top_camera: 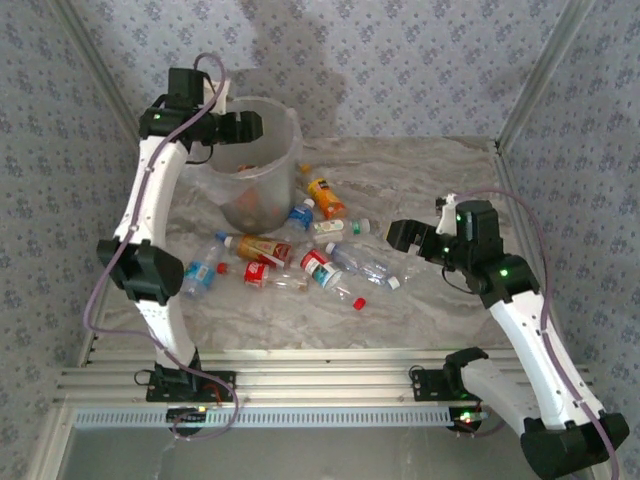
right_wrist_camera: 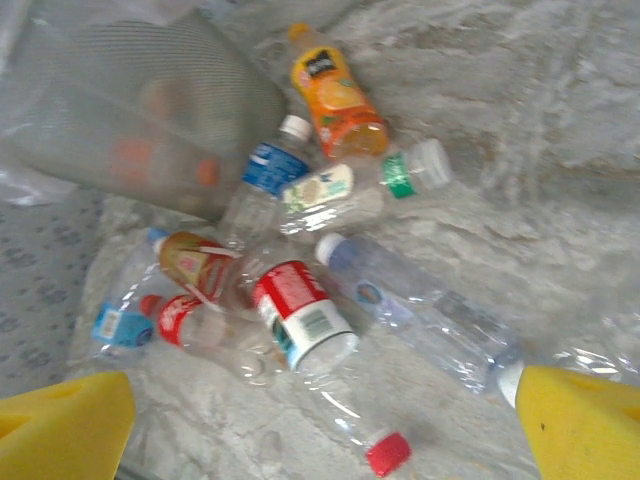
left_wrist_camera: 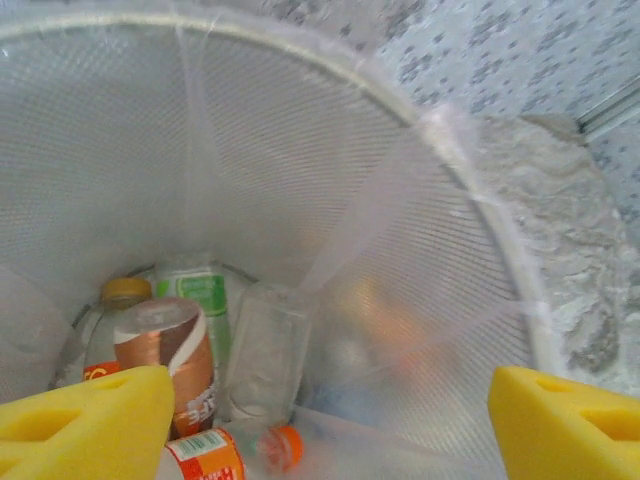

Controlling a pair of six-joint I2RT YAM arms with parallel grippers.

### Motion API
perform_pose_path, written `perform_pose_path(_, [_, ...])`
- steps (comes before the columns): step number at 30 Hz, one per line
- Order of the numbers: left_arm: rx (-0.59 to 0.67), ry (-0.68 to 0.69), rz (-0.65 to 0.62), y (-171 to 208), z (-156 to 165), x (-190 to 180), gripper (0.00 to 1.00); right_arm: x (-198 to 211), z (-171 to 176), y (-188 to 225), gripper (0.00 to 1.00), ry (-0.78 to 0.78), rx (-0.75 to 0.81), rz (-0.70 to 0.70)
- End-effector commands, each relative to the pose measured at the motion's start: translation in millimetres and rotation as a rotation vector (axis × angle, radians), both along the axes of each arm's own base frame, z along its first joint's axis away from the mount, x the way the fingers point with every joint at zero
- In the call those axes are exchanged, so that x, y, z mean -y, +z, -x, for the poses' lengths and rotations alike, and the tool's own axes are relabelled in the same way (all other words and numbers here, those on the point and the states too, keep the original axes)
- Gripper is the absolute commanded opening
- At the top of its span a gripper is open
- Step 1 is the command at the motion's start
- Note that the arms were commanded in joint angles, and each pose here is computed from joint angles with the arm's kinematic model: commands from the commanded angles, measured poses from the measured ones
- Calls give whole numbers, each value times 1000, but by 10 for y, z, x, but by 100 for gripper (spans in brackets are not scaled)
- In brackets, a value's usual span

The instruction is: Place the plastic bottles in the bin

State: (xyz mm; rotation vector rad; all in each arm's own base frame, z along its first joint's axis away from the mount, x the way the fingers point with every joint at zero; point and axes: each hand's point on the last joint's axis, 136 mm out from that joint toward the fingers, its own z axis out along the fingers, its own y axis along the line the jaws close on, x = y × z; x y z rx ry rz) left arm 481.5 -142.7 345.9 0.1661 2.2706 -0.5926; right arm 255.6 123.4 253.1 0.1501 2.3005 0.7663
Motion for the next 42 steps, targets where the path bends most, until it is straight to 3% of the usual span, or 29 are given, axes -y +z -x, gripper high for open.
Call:
perform_pose_path(1, [112,-35,64,475,286,51,89,254,24,-316,100,-122,-108,95])
perform_pose_path(4, [171,-63,80,607,514,96,99,399,-3,-503,100,-205,-162,127])
perform_pose_path(12, [179,-205,147,433,1262,437,100,797,-78,-962,100,-432,-302,75])
perform_pose_path(24, [95,-299,128,-110,2138,1074,99,1083,-378,-1528,94,-584,-393,-12])
perform_pose_path(34, [88,-376,254,-222,2390,1339,100,1123,-617,-1862,92,-626,-440,-15])
perform_pose_path(42, [92,-450,195,-352,2440,1498,100,1138,-725,-2092,85,-653,-461,-22])
